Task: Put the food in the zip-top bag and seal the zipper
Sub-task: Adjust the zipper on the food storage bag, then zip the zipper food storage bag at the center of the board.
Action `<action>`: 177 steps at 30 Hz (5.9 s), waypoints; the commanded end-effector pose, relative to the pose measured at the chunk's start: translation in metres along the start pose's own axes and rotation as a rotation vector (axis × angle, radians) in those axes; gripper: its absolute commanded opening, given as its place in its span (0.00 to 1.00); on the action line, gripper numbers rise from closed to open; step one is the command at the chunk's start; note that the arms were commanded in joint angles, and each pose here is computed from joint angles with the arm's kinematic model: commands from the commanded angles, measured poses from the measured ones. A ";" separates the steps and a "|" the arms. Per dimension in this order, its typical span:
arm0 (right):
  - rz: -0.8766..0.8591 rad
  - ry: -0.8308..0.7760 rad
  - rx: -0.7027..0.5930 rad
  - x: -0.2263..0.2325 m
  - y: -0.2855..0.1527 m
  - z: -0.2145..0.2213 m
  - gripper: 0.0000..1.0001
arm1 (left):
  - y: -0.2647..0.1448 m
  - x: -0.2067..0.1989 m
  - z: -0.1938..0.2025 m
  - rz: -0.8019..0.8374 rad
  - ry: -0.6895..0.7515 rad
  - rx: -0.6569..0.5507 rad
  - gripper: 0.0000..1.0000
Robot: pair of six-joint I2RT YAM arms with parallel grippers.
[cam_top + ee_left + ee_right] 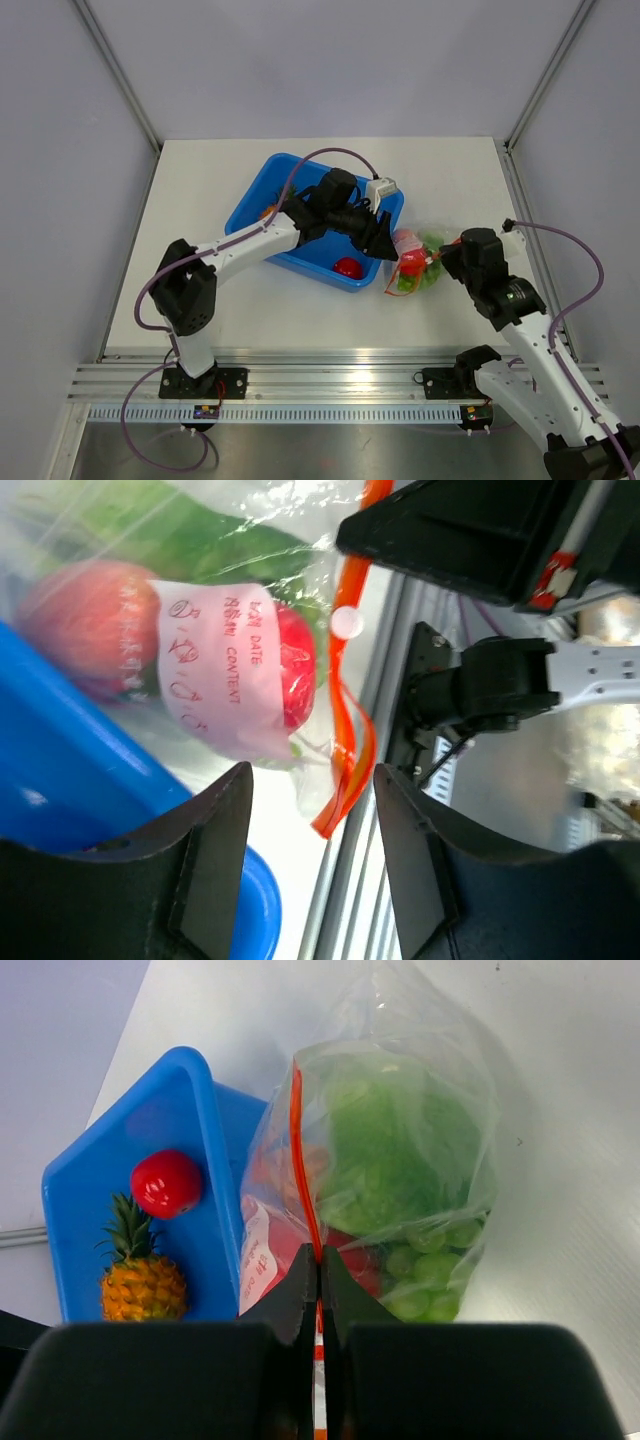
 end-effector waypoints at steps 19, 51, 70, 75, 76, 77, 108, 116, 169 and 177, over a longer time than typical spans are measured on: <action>-0.207 0.110 0.012 0.041 -0.043 -0.029 0.00 | 0.018 -0.076 -0.011 -0.306 0.612 -0.213 0.54; -0.249 0.132 0.023 0.045 -0.048 -0.030 0.00 | 0.057 -0.076 0.001 -0.394 0.654 -0.316 0.34; -0.252 0.124 0.032 0.048 -0.045 -0.029 0.00 | 0.060 -0.075 -0.004 -0.419 0.638 -0.333 0.05; -0.225 0.106 0.001 0.044 -0.044 -0.032 0.00 | 0.059 -0.075 -0.001 -0.408 0.627 -0.329 0.00; -0.221 0.102 -0.011 0.044 -0.045 -0.034 0.00 | 0.058 -0.074 0.001 -0.396 0.625 -0.322 0.00; -0.207 0.097 -0.033 0.043 -0.045 -0.037 0.00 | 0.058 -0.073 0.003 -0.393 0.619 -0.314 0.00; -0.036 0.043 -0.225 0.022 -0.041 -0.079 0.00 | 0.051 -0.048 0.039 -0.333 0.554 -0.196 0.00; -0.052 0.051 -0.214 0.025 -0.039 -0.079 0.00 | 0.052 -0.042 0.044 -0.336 0.547 -0.174 0.00; -0.066 0.043 -0.298 0.048 -0.031 -0.111 0.00 | 0.040 -0.015 0.097 -0.340 0.435 -0.065 0.00; -0.067 0.046 -0.304 0.049 -0.030 -0.112 0.00 | 0.036 -0.013 0.105 -0.343 0.409 -0.057 0.00</action>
Point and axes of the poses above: each gripper's point midway between its finger pads, its own y axis out along the fingers, its own x axis along the line the jaws close on, z = x × y, the point moved 8 cm from there along -y, back along the fingers, and after that the axes turned 6 degrees about -y, right-handed, at the moved point
